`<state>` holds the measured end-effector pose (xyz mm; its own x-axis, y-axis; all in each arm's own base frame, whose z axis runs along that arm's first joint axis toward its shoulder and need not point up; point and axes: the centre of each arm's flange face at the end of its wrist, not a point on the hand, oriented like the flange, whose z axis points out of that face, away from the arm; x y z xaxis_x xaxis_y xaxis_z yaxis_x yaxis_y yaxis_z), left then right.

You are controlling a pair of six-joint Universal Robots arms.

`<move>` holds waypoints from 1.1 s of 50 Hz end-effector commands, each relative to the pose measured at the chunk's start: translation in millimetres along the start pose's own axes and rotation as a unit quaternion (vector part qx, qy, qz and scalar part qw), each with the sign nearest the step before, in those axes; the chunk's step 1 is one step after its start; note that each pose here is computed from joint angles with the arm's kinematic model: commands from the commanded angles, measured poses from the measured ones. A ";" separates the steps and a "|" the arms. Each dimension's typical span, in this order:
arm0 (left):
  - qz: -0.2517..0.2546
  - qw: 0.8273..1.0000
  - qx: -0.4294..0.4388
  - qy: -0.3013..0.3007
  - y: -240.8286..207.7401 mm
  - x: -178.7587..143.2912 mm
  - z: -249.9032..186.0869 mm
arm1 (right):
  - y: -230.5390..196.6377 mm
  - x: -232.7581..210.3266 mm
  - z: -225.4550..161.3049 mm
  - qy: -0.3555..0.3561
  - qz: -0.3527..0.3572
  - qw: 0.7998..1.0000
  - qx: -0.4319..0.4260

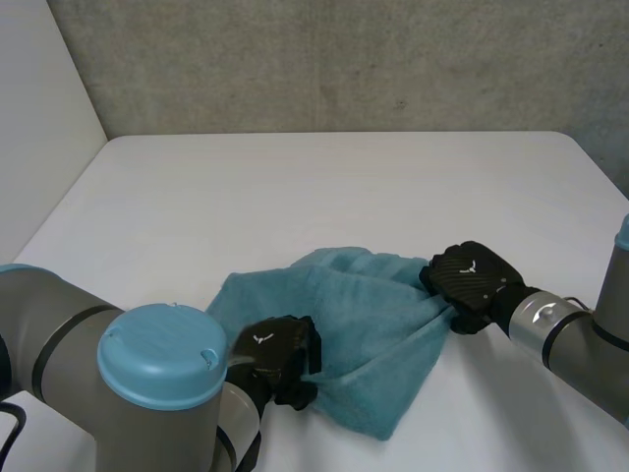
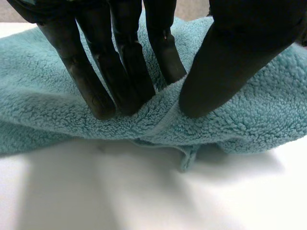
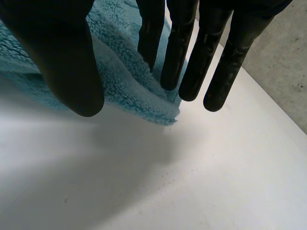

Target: Fold the laundry

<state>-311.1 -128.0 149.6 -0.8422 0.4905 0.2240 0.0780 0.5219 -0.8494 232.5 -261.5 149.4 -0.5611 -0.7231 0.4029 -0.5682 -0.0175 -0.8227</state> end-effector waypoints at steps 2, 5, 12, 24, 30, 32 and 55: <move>-0.002 1.000 0.025 0.002 -8.1 -0.4 6.3 | -10.6 2.5 15.9 0.002 -0.016 1.000 0.016; -0.005 0.998 0.058 0.003 -26.6 -0.3 12.4 | -33.7 9.3 25.6 0.022 -0.036 0.998 0.046; -0.033 0.963 0.265 -0.035 -173.4 -32.1 26.3 | -149.8 64.2 29.4 0.172 0.000 0.962 0.210; 0.103 0.889 0.431 -0.119 -275.9 -61.2 -3.2 | -211.4 74.6 -34.4 0.215 0.084 0.910 0.345; 0.110 0.929 0.328 -0.130 -208.6 -75.5 21.9 | -159.1 25.4 -21.9 0.145 0.099 0.960 0.219; 0.109 0.939 0.299 -0.133 -189.6 -79.5 27.0 | -144.8 17.0 -20.5 0.134 0.096 0.969 0.185; 0.111 0.966 0.189 -0.140 -108.5 -88.0 6.2 | -98.2 -4.1 -1.3 0.108 0.067 0.988 0.084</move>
<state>-255.1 -242.3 195.1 -0.9391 0.3326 -0.0860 0.1491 0.1691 -0.9743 286.6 -255.3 216.0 -0.7438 -0.5730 0.3443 -0.4016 -0.0287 -0.9154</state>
